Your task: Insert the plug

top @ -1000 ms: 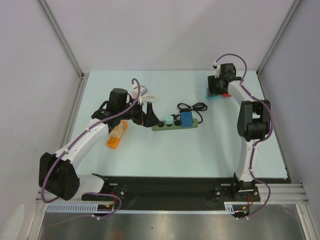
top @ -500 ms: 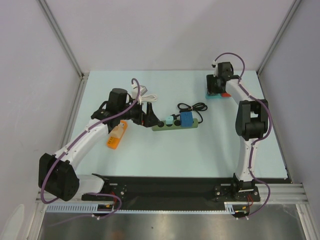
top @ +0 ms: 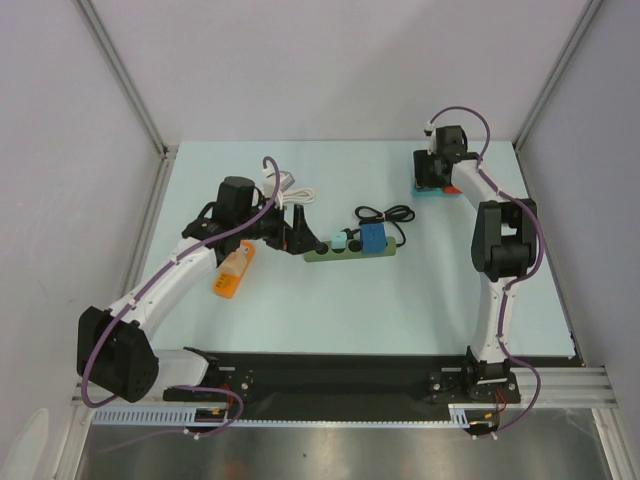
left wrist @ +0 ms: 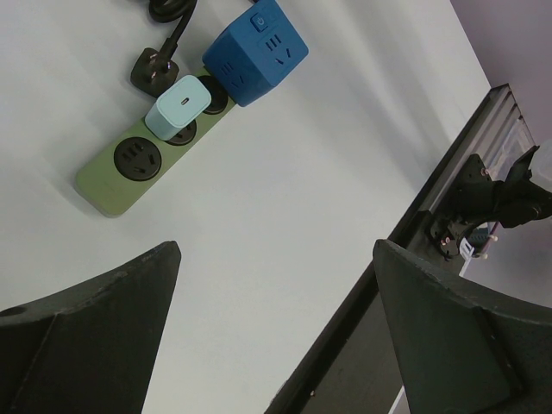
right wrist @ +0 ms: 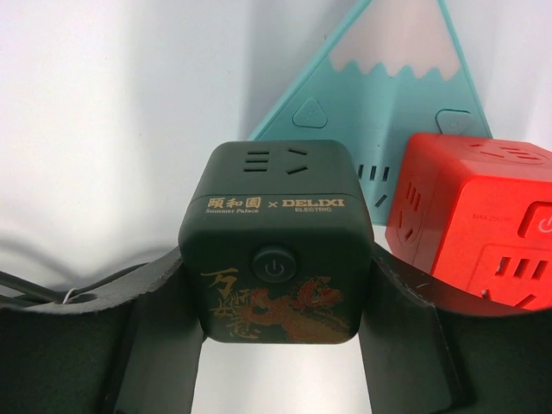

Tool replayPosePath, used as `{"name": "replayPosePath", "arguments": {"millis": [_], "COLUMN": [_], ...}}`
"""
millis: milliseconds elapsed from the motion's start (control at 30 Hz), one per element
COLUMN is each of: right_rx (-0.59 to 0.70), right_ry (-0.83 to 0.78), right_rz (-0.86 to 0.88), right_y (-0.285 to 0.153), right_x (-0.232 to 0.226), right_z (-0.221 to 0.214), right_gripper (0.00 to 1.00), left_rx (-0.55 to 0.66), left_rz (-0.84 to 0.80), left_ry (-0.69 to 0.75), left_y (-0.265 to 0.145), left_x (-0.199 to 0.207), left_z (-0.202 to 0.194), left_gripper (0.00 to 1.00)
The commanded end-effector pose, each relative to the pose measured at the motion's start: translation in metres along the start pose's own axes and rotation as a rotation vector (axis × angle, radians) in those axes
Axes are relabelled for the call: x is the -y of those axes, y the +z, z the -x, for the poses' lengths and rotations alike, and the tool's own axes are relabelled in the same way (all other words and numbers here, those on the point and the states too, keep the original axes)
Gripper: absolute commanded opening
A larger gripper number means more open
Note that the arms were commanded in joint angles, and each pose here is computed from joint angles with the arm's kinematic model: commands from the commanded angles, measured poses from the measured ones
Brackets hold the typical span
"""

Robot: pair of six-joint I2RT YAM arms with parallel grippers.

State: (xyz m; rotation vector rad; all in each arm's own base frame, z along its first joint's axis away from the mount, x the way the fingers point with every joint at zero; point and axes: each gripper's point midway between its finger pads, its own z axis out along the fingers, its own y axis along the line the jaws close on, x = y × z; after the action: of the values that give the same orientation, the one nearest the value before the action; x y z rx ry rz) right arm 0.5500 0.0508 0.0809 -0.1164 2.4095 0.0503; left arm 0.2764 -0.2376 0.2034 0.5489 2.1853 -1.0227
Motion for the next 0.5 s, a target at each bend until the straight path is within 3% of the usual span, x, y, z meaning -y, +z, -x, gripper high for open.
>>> {"name": "replayPosePath", "arguments": {"millis": [0, 467], "right_rx": [-0.058, -0.038], "right_ry": [0.017, 0.037], "right_rz": [-0.029, -0.037], "right_y": [0.0014, -0.0073], "right_x": [0.0109, 0.0155], "right_z": [-0.0205, -0.0113], "right_gripper": [0.0, 0.0], "left_rx": [0.044, 0.047], "left_rz": [-0.036, -0.038], "left_ry": [0.044, 0.045], "left_y": [-0.0066, -0.0071], "left_x": [0.0098, 0.0105], "left_z": [0.0085, 0.0089], "left_gripper": [1.0, 1.0]}}
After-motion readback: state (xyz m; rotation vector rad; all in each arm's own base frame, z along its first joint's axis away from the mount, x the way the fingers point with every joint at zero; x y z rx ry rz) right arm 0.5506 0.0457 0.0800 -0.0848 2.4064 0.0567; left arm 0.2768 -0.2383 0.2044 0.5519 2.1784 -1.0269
